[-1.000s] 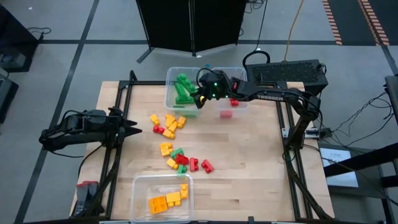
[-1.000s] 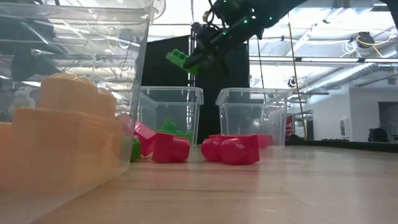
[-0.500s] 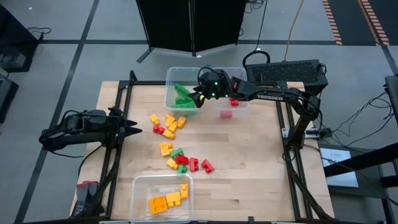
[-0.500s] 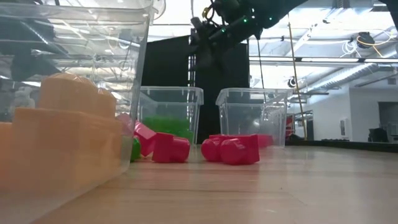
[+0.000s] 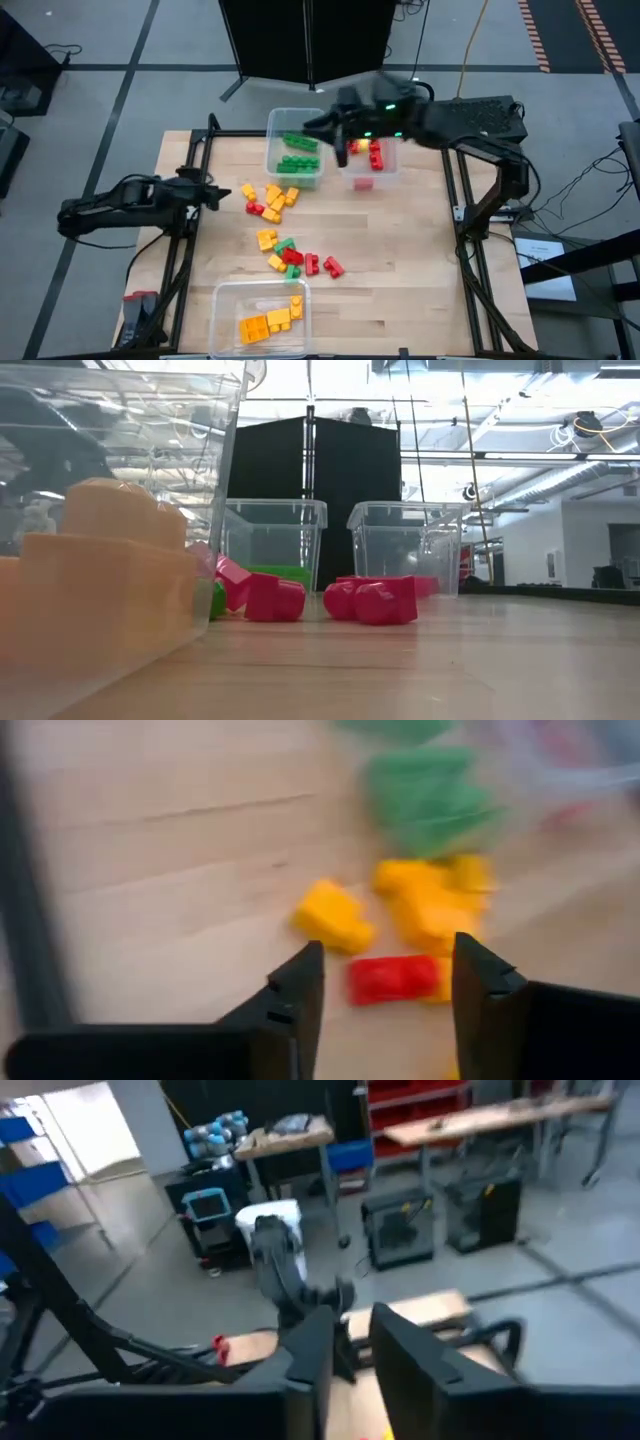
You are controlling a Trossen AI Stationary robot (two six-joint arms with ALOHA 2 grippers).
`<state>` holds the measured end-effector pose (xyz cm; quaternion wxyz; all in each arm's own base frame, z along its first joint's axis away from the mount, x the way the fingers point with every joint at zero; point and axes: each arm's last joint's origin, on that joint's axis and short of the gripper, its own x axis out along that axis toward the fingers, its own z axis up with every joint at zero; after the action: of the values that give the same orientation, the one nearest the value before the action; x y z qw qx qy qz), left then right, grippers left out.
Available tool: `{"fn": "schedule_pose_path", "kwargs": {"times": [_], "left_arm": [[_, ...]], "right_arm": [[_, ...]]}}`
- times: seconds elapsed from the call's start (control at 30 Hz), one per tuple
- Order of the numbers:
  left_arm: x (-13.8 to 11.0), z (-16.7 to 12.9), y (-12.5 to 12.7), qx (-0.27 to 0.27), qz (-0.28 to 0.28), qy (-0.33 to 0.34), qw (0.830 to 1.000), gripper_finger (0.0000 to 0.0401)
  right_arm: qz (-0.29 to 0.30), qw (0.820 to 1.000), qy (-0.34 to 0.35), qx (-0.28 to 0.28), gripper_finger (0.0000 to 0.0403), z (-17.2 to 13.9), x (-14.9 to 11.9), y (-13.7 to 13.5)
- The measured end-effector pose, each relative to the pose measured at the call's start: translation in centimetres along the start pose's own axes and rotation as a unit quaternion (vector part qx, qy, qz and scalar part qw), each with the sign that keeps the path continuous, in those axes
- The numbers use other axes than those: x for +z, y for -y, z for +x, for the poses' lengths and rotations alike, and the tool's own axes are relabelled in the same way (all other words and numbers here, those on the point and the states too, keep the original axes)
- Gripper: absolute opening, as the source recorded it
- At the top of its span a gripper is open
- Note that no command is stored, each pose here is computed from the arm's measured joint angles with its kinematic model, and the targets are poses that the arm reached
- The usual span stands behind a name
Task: Sort blocks
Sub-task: Put the yellow game piece into the bottom transparent bin
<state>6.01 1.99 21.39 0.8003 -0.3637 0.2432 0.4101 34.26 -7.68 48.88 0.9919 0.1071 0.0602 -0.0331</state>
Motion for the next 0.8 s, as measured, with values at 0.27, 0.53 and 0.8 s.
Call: {"fn": "schedule_pose_path", "kwargs": {"times": [0.27, 0.53, 0.8], "left_arm": [[-0.3, 3.8, 1.8, 0.172, 0.027, -0.025, 0.984, 0.0019], [-0.2, 7.5, 3.6, 0.229, 0.034, 0.013, 0.973, 0.0001], [-0.8, 10.2, 4.0, 0.272, 0.068, -0.010, 0.960, 0.0000]], "right_arm": [[-0.077, 0.996, 0.029, -0.017, 0.0004, -6.8, 5.2, -5.6], [-0.083, 0.996, 0.028, -0.020, 0.0002, -9.7, 5.5, -8.2], [-0.087, 0.996, 0.016, 0.016, 0.0001, -10.3, 4.9, -10.4]]}}
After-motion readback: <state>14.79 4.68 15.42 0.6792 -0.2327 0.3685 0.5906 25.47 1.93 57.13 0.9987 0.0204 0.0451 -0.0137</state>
